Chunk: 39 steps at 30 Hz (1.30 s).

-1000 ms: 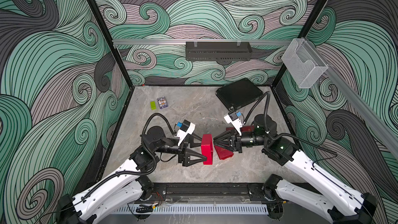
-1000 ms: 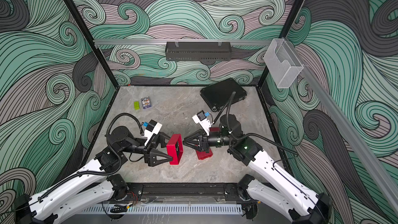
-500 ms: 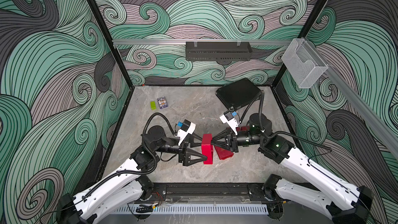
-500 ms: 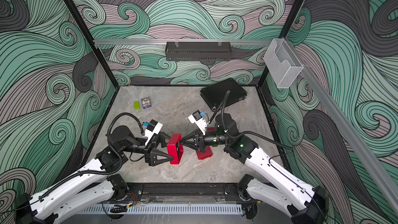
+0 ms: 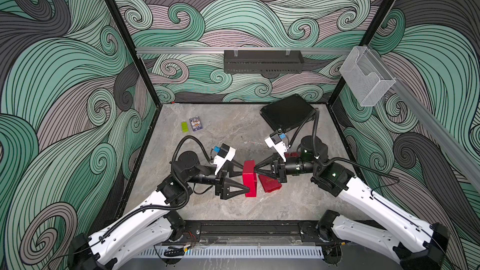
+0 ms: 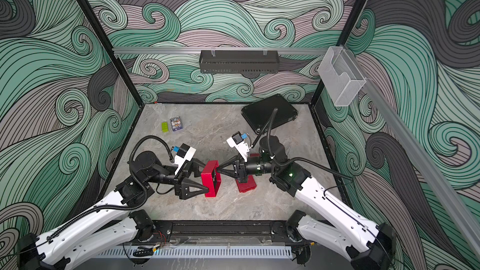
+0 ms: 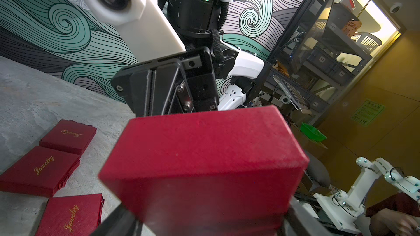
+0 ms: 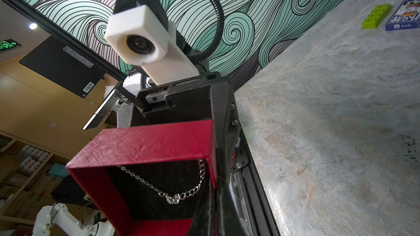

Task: Take the necklace out of the lift-off lid jewelry box
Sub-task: Place the jewelry box at the center of the board.

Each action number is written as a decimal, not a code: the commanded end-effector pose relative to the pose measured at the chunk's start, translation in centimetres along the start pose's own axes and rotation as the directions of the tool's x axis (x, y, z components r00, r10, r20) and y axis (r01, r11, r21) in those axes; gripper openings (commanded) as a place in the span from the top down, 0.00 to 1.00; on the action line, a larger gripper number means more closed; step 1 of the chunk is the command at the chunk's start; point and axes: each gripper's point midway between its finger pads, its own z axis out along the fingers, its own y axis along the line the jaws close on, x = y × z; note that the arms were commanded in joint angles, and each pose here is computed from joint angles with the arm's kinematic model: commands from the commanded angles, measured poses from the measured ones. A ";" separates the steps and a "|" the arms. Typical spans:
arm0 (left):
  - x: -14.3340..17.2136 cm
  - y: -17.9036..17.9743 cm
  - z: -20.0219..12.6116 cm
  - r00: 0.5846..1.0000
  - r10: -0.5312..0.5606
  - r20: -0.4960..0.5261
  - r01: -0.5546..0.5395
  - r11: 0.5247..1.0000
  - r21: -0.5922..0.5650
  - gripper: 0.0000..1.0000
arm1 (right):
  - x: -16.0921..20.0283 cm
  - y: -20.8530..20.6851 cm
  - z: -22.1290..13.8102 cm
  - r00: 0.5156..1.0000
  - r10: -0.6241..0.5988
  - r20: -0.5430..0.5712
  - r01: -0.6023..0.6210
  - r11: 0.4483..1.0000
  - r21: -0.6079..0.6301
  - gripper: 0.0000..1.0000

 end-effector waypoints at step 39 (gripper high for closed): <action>6.2 12.9 -12.0 0.977 0.069 0.202 0.131 0.556 -0.821 0.15 | 14.2 -19.4 0.6 0.834 0.444 -0.327 -0.043 0.643 0.765 1.00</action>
